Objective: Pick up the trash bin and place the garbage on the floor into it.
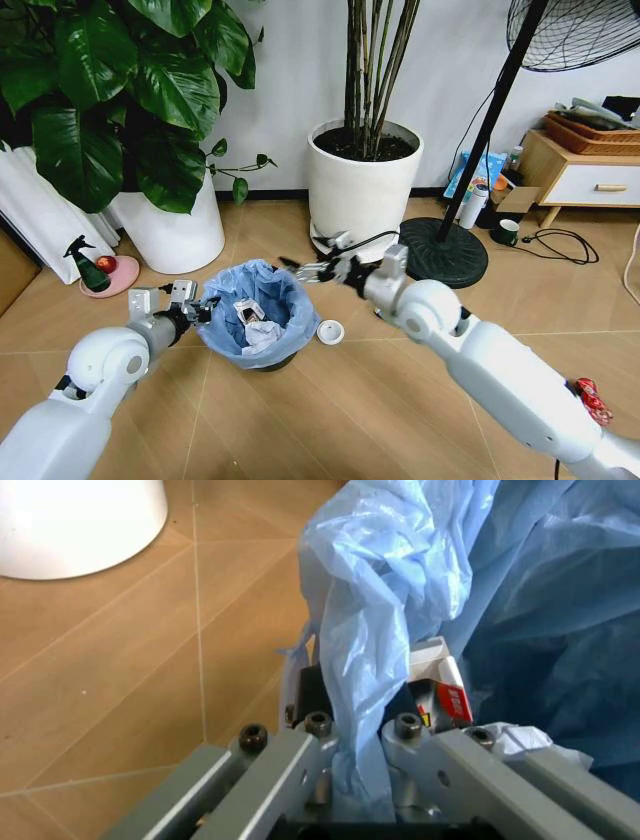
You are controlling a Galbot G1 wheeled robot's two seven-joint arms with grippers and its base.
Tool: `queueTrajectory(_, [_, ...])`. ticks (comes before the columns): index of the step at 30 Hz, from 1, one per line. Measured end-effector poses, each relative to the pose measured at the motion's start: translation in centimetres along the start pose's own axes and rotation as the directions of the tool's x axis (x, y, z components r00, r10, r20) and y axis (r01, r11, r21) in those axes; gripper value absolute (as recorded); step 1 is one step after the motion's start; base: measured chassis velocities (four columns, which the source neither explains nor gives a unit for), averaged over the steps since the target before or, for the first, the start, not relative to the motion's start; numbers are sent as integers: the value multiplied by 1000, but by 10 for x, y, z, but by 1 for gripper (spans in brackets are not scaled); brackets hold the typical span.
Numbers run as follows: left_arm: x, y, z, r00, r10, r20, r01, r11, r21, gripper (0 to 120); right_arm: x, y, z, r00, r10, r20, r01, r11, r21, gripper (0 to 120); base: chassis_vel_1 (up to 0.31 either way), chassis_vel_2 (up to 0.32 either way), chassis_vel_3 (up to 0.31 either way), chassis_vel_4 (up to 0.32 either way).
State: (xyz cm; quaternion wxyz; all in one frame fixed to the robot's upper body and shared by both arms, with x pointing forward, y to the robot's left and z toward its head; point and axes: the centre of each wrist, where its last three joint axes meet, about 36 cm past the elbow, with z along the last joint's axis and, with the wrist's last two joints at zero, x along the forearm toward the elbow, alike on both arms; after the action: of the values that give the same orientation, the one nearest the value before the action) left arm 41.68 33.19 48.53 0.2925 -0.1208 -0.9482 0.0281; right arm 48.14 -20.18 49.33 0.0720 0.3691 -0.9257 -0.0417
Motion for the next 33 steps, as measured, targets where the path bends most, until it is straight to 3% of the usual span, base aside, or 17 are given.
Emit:
queueTrajectory(15, [10,7,4,1000,-12,-8,12,1000,-7,0,57,-71,50,962,259,-80,-260,966,0,100,0,0,0,0])
queueTrajectory(23, [15,8,4,1000,-13,-11,13,1000,-20,0,59,-136,122,891,410,-194,-417,909,4,100,0,0,0,0])
queueTrajectory(33, [19,5,5,1000,-11,-18,10,999,-33,0,20,-155,215,811,492,-315,-530,847,-42,100,0,0,0,0])
